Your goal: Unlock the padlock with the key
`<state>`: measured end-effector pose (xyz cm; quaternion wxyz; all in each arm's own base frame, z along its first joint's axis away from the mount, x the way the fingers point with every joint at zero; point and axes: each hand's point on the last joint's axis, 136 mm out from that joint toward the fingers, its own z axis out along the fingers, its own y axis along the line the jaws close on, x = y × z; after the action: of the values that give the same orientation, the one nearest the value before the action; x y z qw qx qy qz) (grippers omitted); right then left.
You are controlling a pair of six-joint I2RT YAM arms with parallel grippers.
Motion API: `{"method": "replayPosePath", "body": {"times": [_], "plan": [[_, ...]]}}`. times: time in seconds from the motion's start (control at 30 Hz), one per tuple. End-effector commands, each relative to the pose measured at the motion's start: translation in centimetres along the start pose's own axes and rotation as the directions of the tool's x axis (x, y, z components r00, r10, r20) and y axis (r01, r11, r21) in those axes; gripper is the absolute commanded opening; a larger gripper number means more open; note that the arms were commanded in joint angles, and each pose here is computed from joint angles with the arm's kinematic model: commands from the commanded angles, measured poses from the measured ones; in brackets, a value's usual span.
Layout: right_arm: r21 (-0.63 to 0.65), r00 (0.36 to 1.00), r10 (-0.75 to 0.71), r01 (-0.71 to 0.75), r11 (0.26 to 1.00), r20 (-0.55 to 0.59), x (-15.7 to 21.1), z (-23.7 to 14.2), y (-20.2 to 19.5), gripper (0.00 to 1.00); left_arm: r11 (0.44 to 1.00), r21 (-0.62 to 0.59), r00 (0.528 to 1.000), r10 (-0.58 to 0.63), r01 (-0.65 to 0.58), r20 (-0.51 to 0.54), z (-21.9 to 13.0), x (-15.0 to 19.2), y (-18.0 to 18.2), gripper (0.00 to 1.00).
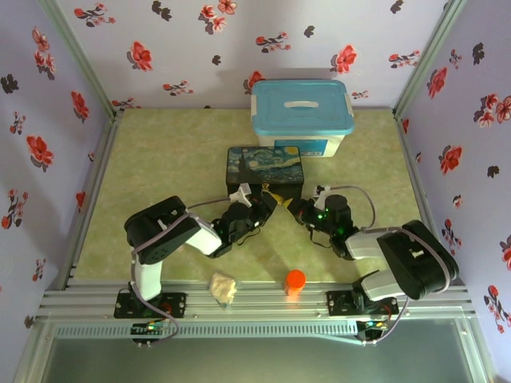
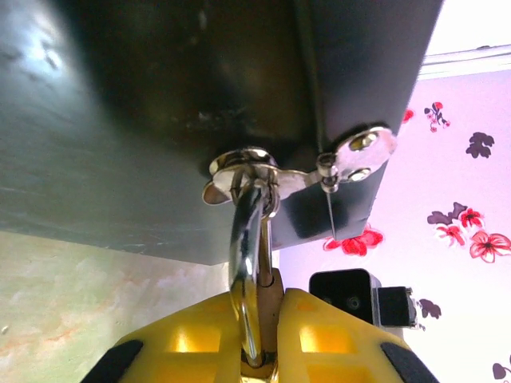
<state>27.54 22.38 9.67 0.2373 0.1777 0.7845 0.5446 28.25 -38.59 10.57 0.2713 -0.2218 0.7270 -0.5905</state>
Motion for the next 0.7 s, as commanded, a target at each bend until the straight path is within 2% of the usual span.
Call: {"method": "replayPosePath", "body": {"times": [0.0,0.13,0.3,0.53,0.6,0.67], "plan": [[-0.233,0.995,-0.076,0.058,0.971,-0.071,1.1,0.8,6.6,0.00,0.985,0.172,0.991,-0.003,0.026,-0.132,0.9,3.3,-5.4,0.00],[-0.310,0.996,-0.054,0.029,0.950,-0.073,1.1,0.9,8.1,0.00,0.986,0.163,0.990,-0.017,0.040,-0.139,1.0,3.4,-5.0,0.00],[-0.331,0.994,0.016,-0.050,0.942,-0.104,1.0,1.3,8.3,0.00,0.987,0.160,0.991,-0.008,0.030,-0.134,0.6,3.3,-4.9,0.00],[-0.272,0.972,0.170,-0.210,0.939,-0.164,1.3,1.8,7.0,0.00,0.987,0.160,0.992,0.001,0.020,-0.126,0.4,3.0,-4.8,0.00],[-0.290,0.973,0.166,-0.207,0.934,-0.161,1.3,1.8,7.3,0.00,0.987,0.157,0.992,-0.001,0.020,-0.123,0.3,2.8,-4.7,0.00],[-0.227,0.981,0.119,-0.153,0.962,-0.154,1.8,2.1,5.8,0.00,0.989,0.149,0.993,0.003,0.014,-0.114,0.2,2.6,-4.4,0.00]]}}
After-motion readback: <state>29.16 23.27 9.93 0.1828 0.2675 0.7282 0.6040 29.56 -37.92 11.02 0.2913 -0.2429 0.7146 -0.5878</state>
